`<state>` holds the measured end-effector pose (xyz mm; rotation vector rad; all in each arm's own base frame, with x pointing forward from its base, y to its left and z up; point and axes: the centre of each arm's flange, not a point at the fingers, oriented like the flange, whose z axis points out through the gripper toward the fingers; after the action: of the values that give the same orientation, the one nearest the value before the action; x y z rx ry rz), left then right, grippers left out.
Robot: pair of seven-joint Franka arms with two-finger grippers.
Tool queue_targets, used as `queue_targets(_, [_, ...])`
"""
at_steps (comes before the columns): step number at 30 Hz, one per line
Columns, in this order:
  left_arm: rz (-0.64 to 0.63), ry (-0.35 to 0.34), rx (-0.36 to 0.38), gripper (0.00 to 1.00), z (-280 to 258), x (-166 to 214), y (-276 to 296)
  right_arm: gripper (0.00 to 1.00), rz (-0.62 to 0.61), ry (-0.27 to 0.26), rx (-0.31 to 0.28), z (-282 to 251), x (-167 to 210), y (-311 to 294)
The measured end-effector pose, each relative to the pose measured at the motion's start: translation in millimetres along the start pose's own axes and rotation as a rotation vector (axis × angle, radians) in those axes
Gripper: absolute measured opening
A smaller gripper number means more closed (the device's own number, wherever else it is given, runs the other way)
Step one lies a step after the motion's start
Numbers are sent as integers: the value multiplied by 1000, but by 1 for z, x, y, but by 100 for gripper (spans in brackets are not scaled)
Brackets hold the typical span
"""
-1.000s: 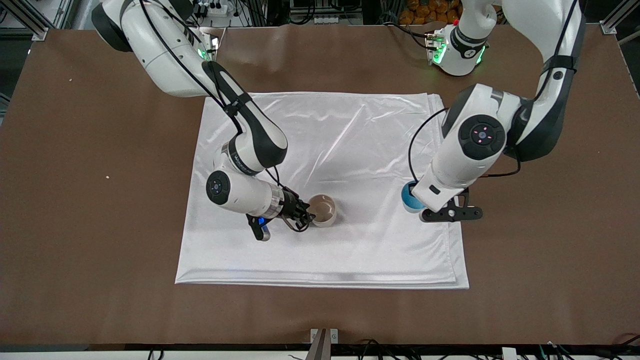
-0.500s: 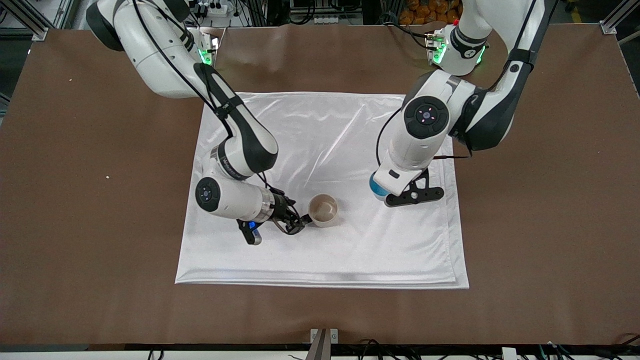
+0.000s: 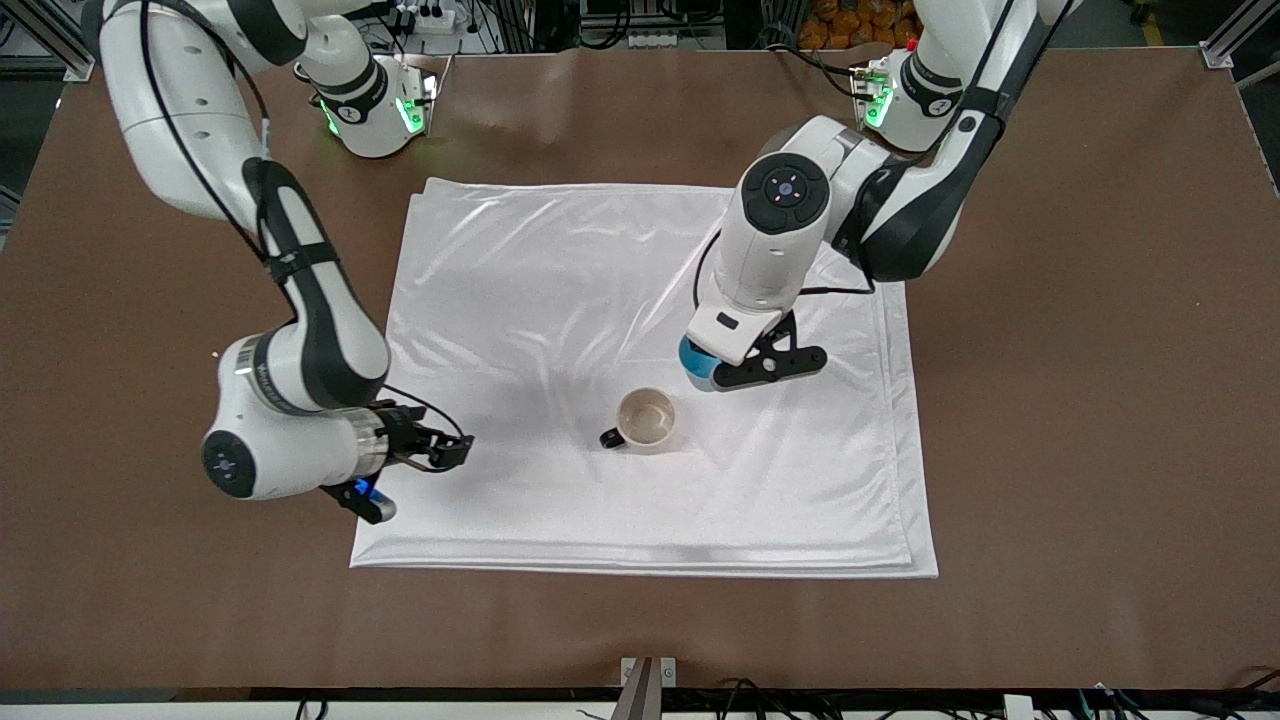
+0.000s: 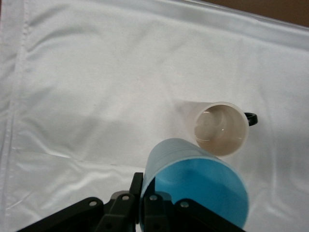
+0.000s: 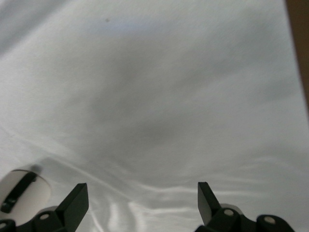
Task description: Place blue cup into white mug on cloth
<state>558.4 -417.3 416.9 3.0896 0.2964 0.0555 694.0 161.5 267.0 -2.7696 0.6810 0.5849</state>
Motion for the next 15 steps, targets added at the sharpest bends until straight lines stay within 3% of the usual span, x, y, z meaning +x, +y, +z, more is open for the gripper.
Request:
queue_targets(9, [-35, 6, -54, 4, 22, -13, 27, 100, -136, 1, -42, -28, 46, 85])
queue_targets(15, [-50, 24, -93, 4, 34, -18, 40, 98, -173, 91, -63, -35, 23, 79])
